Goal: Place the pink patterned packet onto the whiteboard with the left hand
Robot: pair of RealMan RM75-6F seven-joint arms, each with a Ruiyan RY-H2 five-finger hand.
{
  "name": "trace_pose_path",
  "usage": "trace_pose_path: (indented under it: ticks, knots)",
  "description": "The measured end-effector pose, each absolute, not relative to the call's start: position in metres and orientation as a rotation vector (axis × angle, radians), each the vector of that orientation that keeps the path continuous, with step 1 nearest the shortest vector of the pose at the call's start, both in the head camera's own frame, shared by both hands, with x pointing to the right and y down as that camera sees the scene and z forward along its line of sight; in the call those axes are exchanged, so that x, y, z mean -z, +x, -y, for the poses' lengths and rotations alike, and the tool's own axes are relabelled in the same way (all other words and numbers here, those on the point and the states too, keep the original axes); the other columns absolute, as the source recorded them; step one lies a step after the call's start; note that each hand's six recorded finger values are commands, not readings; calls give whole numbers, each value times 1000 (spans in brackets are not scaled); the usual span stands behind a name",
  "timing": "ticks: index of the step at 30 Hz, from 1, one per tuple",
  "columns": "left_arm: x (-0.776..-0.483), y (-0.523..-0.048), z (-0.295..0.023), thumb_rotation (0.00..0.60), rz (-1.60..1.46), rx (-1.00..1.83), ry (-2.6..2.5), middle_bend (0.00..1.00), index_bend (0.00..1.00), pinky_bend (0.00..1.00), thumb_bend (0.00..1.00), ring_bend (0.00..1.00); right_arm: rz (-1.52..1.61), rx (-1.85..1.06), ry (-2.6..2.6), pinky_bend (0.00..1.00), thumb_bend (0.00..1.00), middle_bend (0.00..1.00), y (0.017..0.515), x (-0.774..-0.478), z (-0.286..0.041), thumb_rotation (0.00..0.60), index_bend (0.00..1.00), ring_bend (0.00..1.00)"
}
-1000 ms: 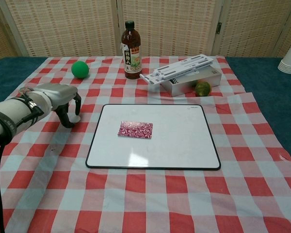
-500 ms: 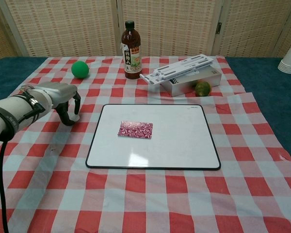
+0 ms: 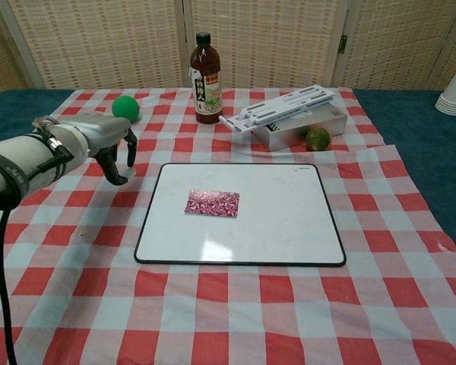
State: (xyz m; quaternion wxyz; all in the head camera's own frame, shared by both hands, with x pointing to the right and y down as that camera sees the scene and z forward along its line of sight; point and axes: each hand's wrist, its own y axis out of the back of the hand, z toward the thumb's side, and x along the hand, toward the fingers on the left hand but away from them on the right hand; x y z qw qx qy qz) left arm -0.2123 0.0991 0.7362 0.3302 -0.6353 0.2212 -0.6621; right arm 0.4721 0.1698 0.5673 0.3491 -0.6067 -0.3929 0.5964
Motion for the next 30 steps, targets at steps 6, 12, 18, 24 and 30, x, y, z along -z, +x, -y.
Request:
trace_pose_path:
  ticks: [6, 12, 18, 24, 30]
  knots:
    - [-722, -175, -103, 600, -592, 1640, -1710, 1000, 517, 950, 326, 1000, 1025, -1545, -1573, 256, 154, 138, 474, -566, -170, 600, 82, 0]
    - [-711, -140, -107, 600, -598, 1569, -1742, 1000, 519, 950, 327, 1000, 1044, -1532, -1571, 256, 154, 138, 476, -562, -169, 600, 82, 0]
    - [-713, -118, -121, 600, -581, 1552, -1769, 1000, 519, 950, 326, 1000, 1050, -1527, -1575, 256, 154, 138, 477, -560, -169, 600, 82, 0]
    - [-716, -106, -126, 600, -577, 1545, -1771, 1000, 521, 950, 325, 1000, 1047, -1522, -1582, 256, 154, 138, 477, -560, -170, 600, 82, 0]
    - [-722, -99, -131, 600, -569, 1549, -1779, 1000, 524, 950, 325, 1000, 1050, -1519, -1587, 256, 154, 138, 477, -559, -170, 600, 82, 0]
